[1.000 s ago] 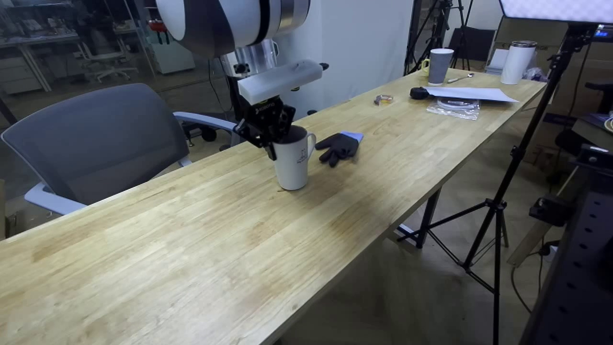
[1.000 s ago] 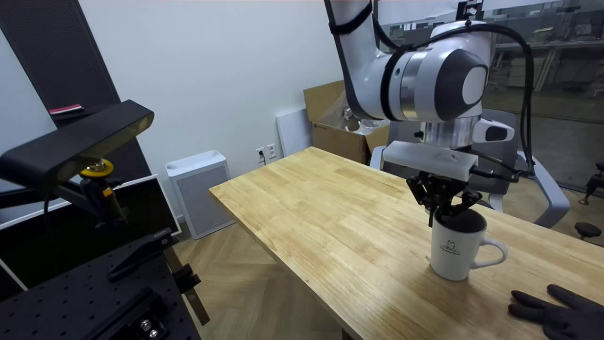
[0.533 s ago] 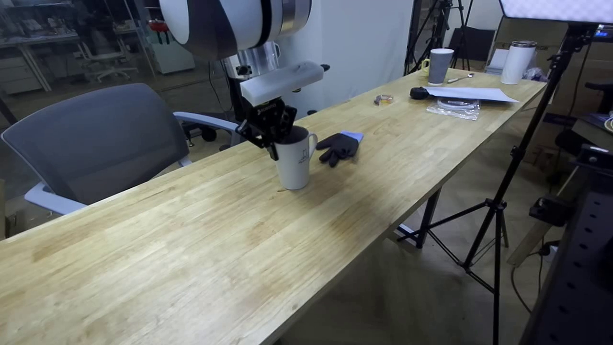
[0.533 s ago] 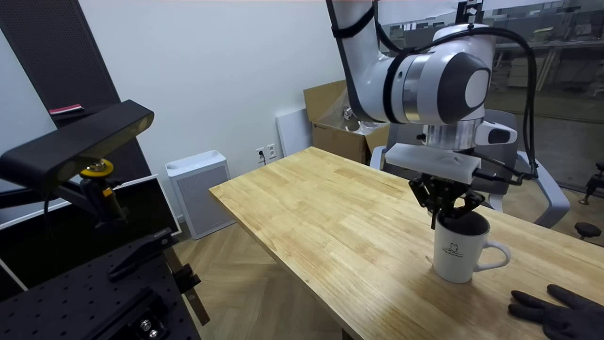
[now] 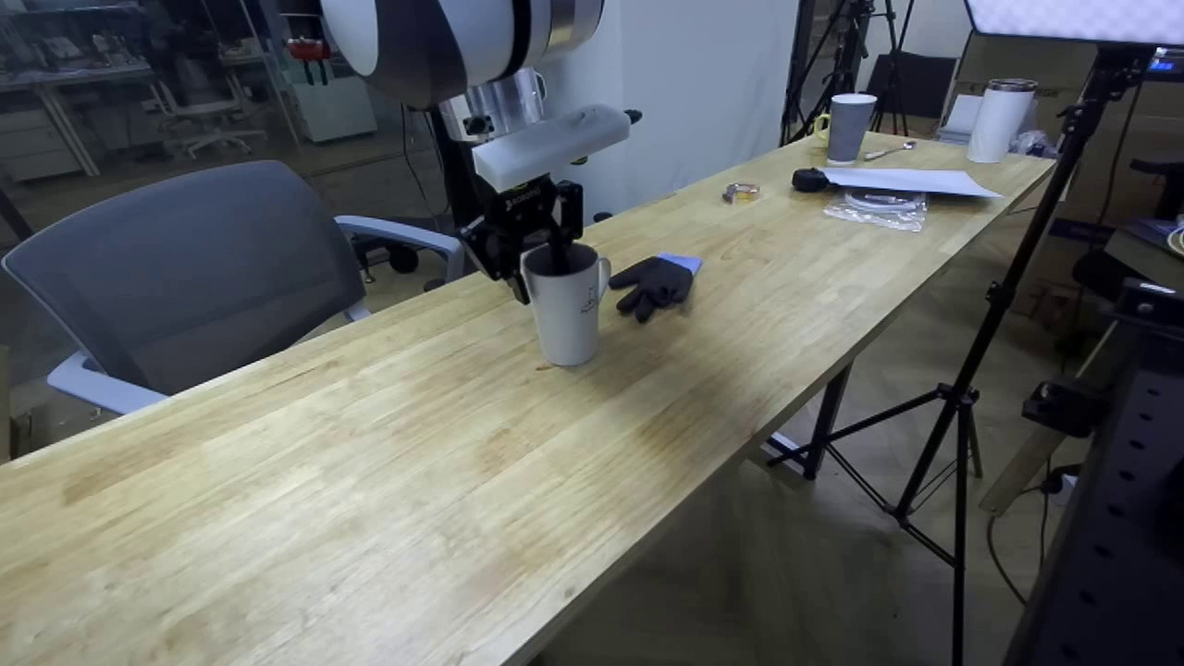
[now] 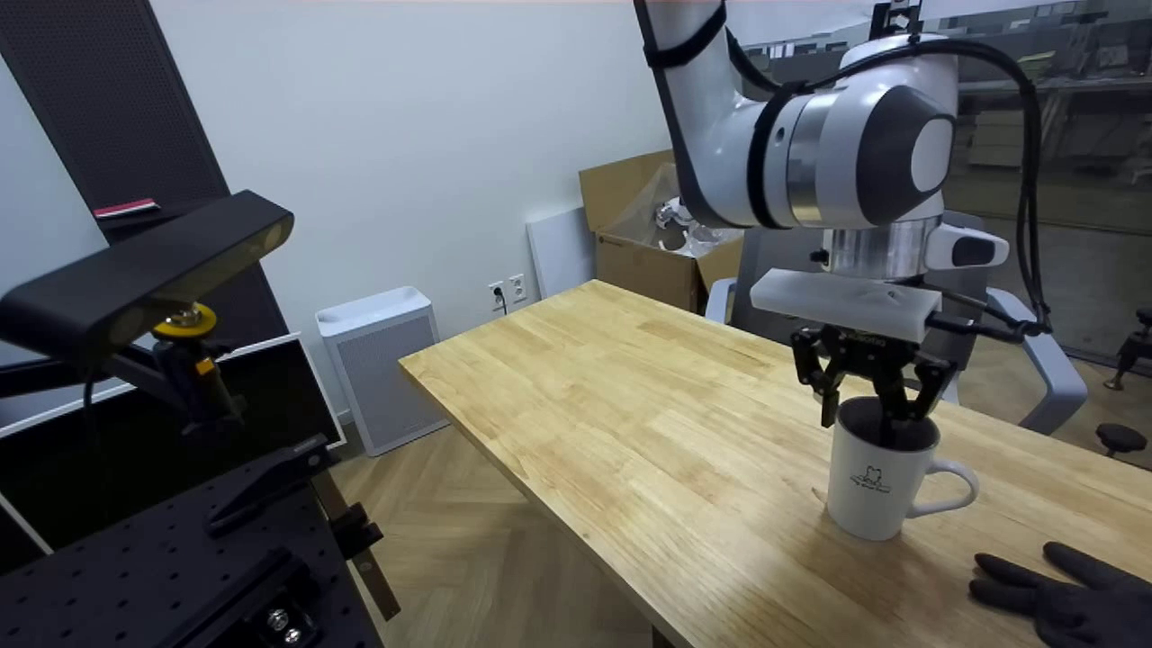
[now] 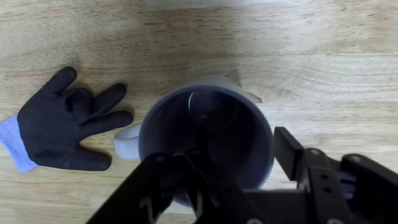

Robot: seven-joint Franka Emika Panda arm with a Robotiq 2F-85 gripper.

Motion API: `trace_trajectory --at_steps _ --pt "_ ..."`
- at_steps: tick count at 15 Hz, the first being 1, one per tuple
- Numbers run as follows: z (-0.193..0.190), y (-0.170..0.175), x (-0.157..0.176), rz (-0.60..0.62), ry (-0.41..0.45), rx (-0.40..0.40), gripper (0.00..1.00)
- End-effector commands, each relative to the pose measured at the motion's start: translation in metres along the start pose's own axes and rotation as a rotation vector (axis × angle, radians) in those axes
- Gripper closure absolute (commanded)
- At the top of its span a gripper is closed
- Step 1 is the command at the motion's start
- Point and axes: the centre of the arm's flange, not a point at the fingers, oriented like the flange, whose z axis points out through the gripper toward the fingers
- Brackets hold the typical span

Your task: Move the mug to the left

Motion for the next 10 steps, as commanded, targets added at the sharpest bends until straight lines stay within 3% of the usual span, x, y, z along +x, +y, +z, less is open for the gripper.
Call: trace_trajectory --at_steps 1,4,10 --pt "-0.015 -0.003 0.012 0.027 -0.021 -0.058 0.11" --pt "-0.034 -0.007 0.02 0.04 -0.028 -0.097 0.0" --pt "-0.085 -0.02 0.037 0.076 -0.036 -0.126 0.0"
